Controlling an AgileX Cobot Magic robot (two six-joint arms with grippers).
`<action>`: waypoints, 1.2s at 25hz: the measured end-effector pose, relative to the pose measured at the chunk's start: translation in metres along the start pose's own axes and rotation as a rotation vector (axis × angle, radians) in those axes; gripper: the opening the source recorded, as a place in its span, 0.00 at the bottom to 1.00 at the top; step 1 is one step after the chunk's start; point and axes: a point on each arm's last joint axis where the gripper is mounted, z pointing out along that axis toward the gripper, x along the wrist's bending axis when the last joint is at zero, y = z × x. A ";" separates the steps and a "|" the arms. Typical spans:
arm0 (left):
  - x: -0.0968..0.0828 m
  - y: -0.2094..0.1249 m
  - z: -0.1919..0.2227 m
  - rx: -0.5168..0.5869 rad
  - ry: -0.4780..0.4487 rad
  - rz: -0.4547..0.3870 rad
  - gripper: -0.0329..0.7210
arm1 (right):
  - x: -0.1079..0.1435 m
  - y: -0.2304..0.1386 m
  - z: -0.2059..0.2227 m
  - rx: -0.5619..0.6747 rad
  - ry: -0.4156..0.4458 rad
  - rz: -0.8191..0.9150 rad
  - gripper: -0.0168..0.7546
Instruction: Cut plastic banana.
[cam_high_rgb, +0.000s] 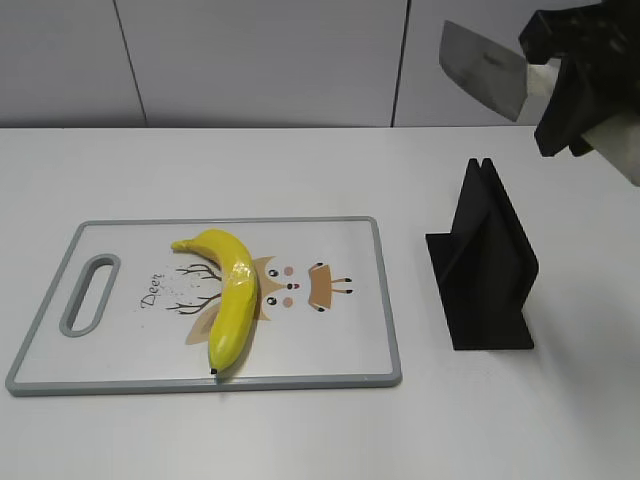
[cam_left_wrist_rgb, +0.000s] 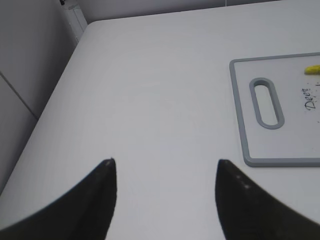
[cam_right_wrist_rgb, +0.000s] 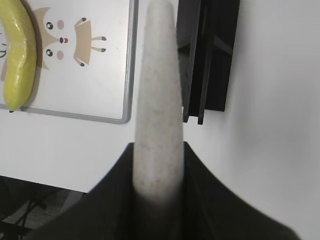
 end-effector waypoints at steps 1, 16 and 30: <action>0.000 0.000 0.000 0.000 -0.001 0.000 0.81 | 0.001 0.001 -0.002 -0.008 0.002 -0.037 0.23; 0.000 0.050 0.017 -0.093 -0.024 0.097 0.81 | 0.006 0.024 -0.013 -0.248 -0.056 -0.834 0.23; -0.020 0.148 0.072 -0.105 -0.239 0.464 0.81 | 0.013 0.039 0.042 -0.150 0.008 -1.315 0.23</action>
